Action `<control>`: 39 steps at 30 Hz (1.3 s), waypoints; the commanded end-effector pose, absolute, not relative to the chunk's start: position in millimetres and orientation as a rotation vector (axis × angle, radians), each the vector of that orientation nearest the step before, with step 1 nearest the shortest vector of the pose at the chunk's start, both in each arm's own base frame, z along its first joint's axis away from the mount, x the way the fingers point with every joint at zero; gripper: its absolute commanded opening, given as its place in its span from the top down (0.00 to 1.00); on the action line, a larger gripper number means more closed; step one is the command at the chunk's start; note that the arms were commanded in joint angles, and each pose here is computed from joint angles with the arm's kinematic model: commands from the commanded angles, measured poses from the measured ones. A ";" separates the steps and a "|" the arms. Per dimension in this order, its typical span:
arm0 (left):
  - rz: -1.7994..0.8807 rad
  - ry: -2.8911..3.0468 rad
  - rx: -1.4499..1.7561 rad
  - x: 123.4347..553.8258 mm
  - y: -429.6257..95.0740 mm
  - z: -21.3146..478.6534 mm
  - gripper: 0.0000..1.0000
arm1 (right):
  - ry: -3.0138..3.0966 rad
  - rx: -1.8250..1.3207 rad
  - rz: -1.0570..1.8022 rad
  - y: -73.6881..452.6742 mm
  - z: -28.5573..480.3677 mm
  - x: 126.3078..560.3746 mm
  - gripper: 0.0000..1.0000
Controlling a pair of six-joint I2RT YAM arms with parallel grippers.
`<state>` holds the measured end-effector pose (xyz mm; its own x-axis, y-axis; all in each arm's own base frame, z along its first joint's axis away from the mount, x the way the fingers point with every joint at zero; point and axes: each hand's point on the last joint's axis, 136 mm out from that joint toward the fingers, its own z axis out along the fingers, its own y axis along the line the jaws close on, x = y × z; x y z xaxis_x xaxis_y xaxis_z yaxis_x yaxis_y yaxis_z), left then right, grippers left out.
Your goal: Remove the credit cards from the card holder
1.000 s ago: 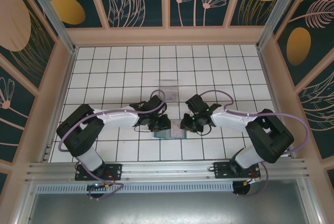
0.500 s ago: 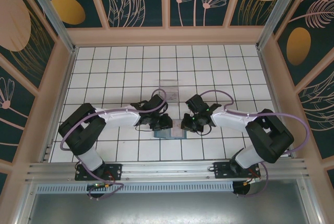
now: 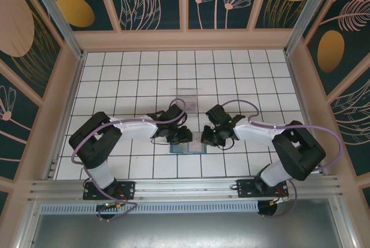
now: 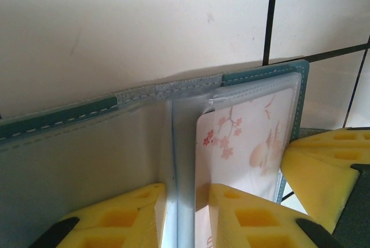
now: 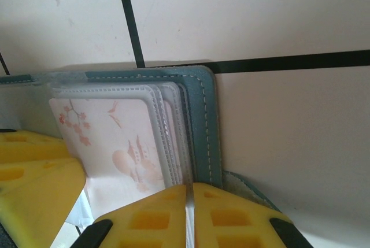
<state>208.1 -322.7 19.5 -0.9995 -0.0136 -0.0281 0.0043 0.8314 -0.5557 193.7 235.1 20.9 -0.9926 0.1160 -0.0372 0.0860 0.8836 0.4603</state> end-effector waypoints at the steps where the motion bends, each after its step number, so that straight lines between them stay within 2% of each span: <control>1: -0.831 3.005 0.018 208.1 -318.1 7.0 0.72 | 3.029 0.189 0.627 221.7 8.0 186.2 0.89; 7: -0.665 3.020 0.024 208.1 -297.0 1.4 0.73 | 3.028 0.196 0.612 220.1 8.1 186.9 0.78; 21: -0.676 2.993 0.012 209.7 -295.8 11.8 0.81 | 3.030 0.206 0.608 218.4 8.2 185.4 0.77; 30: -0.891 2.845 0.009 224.7 -320.2 56.2 0.80 | 3.017 0.197 0.617 220.4 14.2 188.4 0.78; 39: -1.080 2.822 -0.015 221.7 -330.6 47.6 0.77 | 3.007 0.189 0.632 223.8 18.1 190.7 0.78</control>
